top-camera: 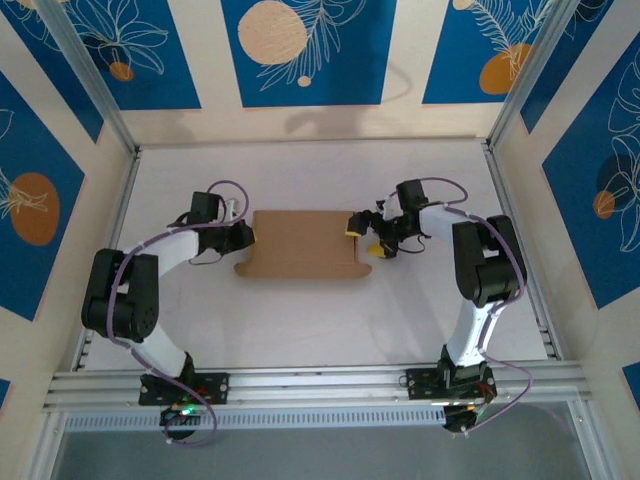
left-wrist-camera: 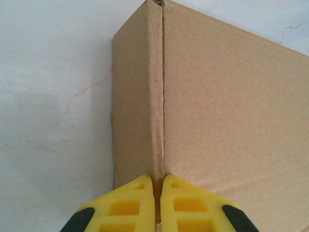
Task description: Fold the paper box
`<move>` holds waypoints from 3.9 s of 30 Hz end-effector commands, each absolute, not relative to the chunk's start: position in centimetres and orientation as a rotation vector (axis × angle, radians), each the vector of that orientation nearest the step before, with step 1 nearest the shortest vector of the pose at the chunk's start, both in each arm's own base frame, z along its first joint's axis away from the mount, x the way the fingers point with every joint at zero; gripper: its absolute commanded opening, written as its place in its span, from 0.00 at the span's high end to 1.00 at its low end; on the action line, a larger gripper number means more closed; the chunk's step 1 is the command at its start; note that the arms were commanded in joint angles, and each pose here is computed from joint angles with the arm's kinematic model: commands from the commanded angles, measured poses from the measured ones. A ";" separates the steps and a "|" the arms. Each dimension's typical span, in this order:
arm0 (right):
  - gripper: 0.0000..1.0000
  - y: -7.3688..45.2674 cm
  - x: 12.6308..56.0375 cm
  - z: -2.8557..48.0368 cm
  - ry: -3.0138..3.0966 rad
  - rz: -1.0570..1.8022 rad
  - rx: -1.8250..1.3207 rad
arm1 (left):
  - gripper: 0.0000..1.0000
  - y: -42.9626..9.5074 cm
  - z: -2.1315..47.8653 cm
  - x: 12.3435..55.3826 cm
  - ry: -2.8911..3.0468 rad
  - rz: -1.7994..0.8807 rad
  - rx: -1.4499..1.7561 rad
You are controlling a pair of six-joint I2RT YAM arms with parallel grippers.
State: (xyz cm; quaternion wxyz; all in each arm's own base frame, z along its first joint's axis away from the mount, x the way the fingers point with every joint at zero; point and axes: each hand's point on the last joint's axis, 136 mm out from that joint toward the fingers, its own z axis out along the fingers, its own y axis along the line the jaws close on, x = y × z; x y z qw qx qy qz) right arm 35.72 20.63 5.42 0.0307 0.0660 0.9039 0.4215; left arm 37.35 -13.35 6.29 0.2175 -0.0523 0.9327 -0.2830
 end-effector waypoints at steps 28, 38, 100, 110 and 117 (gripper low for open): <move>0.05 20.1 33.5 12.8 2.620 1.340 0.200 | 0.98 -10.3 0.4 33.7 2.814 -0.656 -0.288; 0.03 19.4 34.7 8.4 2.748 1.233 0.268 | 0.98 -9.9 0.2 33.7 2.821 -0.655 -0.321; 0.65 20.9 30.6 16.7 2.459 1.920 0.659 | 0.21 -26.8 19.1 28.9 1.137 0.589 1.442; 0.64 20.8 30.3 17.9 2.443 1.935 0.659 | 0.51 -27.3 20.8 29.8 1.082 0.698 1.393; 0.32 20.5 29.7 18.3 2.448 1.906 0.664 | 0.56 -27.1 21.7 28.5 1.109 0.620 1.447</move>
